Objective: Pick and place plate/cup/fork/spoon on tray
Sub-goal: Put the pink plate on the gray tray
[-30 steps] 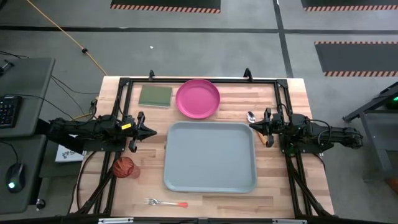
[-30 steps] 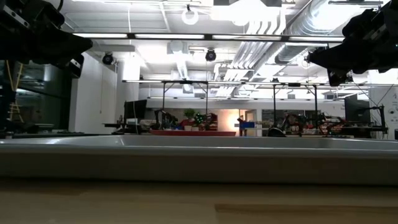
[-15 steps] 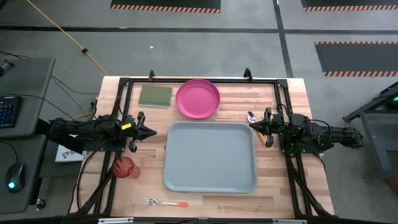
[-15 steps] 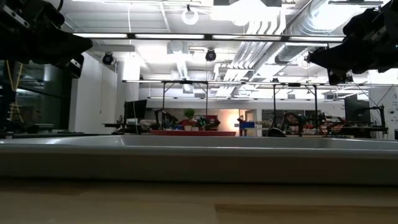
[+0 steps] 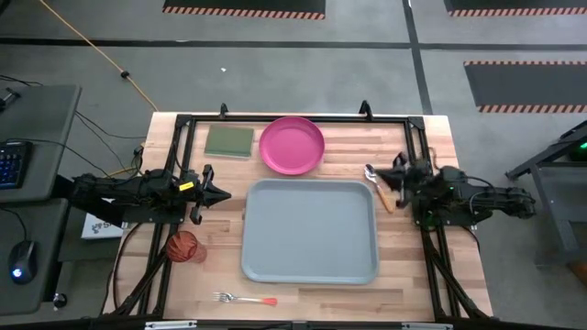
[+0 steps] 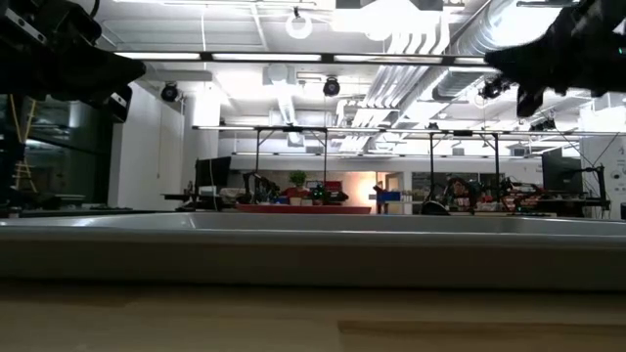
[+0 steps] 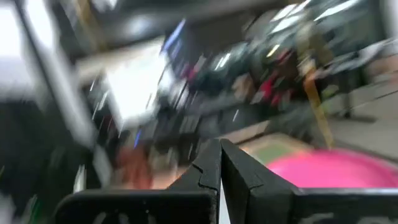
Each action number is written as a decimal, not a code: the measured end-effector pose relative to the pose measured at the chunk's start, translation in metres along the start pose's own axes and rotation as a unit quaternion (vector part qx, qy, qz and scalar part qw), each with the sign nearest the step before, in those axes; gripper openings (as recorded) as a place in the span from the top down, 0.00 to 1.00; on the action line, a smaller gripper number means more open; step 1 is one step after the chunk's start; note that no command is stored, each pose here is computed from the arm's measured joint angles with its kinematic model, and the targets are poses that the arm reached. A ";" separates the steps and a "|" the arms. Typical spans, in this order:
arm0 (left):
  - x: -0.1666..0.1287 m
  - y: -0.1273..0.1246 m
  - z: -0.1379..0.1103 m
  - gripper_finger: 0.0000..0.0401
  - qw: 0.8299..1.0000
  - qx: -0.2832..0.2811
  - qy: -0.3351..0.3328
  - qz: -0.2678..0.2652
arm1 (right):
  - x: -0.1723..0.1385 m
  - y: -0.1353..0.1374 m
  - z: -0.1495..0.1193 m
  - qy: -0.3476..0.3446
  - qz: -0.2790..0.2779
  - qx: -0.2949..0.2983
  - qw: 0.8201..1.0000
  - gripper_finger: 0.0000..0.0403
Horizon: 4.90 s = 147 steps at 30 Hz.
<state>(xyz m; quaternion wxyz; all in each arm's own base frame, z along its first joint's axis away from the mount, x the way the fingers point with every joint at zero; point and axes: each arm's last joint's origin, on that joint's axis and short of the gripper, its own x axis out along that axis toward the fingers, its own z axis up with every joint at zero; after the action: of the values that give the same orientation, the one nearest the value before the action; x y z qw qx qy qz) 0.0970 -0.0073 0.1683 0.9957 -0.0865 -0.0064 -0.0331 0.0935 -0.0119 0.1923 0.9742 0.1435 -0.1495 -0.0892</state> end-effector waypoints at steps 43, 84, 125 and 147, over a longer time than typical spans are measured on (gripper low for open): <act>0.000 0.000 0.000 1.00 1.000 0.000 0.000 0.000 | 0.232 -0.130 -0.084 0.372 -0.456 0.072 0.805 0.41; 0.000 0.000 0.000 1.00 1.000 0.000 0.000 0.000 | 0.214 -0.098 0.025 0.342 -0.405 0.003 0.848 0.99; 0.000 0.000 0.000 1.00 1.000 0.000 0.001 0.000 | 0.114 0.036 -0.087 0.478 -0.123 0.063 0.868 1.00; 0.000 0.000 0.000 1.00 1.000 0.000 0.000 0.000 | 0.115 0.029 -0.098 0.492 -0.153 0.085 0.853 0.86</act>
<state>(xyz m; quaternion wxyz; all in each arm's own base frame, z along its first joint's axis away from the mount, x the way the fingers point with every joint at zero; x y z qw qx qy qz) 0.0970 -0.0073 0.1684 0.9957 -0.0865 -0.0066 -0.0329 0.2360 0.0149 0.1424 0.8785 0.2717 0.3667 -0.1414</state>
